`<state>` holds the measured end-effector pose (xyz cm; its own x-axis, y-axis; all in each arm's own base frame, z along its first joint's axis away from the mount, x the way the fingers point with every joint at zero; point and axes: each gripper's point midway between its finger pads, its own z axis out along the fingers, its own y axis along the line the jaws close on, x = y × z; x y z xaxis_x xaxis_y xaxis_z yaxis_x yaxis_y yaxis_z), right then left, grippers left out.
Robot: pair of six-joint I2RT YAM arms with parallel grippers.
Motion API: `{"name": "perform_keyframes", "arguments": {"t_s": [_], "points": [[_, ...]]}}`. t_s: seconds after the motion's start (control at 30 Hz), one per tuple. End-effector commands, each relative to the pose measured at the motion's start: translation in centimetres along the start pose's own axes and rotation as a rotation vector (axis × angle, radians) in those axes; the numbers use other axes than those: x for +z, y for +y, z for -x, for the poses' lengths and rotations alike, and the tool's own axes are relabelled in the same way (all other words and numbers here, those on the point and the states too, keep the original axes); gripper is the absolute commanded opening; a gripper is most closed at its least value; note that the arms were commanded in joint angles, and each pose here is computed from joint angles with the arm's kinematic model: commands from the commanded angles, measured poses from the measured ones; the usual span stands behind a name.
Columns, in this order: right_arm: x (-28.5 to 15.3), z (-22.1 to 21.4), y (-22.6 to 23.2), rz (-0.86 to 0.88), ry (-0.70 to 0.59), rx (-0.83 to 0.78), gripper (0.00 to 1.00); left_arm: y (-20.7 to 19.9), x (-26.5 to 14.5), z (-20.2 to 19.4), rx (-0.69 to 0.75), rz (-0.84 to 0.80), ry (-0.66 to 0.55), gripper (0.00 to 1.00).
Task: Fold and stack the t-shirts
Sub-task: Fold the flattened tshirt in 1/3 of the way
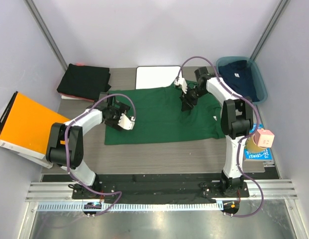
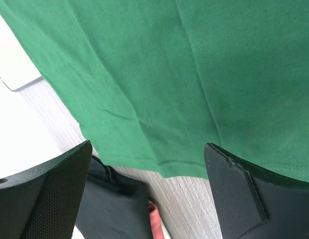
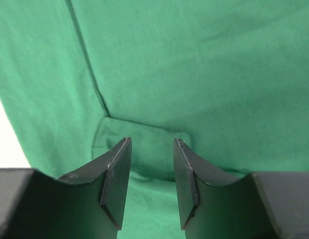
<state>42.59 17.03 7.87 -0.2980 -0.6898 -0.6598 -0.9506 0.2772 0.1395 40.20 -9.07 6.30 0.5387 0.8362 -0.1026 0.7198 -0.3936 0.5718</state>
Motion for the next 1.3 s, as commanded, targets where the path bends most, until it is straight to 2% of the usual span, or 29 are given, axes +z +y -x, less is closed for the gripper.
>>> {"name": "perform_keyframes", "arguments": {"t_s": [0.0, 0.27, 0.47, 0.53, 0.67, 0.73, 0.77, 0.83, 1.27], "points": [[0.2, -1.3, -1.0, -0.024, 0.042, -0.025, 0.45, 0.2, -0.4, 0.8, 0.004, 0.019, -0.009, 0.93], [1.8, -2.3, -2.5, -0.049, 0.05, -0.013, 0.45, -1.6, -0.4, 1.7, 0.008, -0.004, -0.022, 0.93], [2.8, -2.8, -2.7, -0.053, 0.062, -0.009, 0.41, -1.9, -0.5, 1.7, 0.011, -0.009, -0.02, 0.93], [3.1, -2.9, -2.6, -0.053, 0.069, -0.012, 0.35, -1.8, -0.5, 1.7, 0.01, -0.006, -0.019, 0.93], [3.2, -2.9, -2.4, -0.056, 0.079, -0.022, 0.16, -1.8, -0.3, 1.7, 0.011, -0.009, -0.021, 0.93], [2.9, -2.3, -2.3, -0.062, 0.073, -0.033, 0.13, -1.8, -0.2, 1.7, 0.018, -0.01, -0.022, 0.93], [2.8, -2.1, -2.2, -0.064, 0.072, -0.04, 0.07, -1.8, -0.1, 1.7, 0.02, -0.013, -0.023, 0.93], [2.4, -1.5, -2.1, -0.072, 0.063, -0.054, 0.01, -1.8, 0.0, 1.7, 0.02, -0.014, -0.025, 0.93], [0.4, 3.2, -2.4, -0.132, 0.014, -0.156, 0.01, -1.4, 1.0, 2.1, 0.026, -0.019, -0.035, 0.93]]}}
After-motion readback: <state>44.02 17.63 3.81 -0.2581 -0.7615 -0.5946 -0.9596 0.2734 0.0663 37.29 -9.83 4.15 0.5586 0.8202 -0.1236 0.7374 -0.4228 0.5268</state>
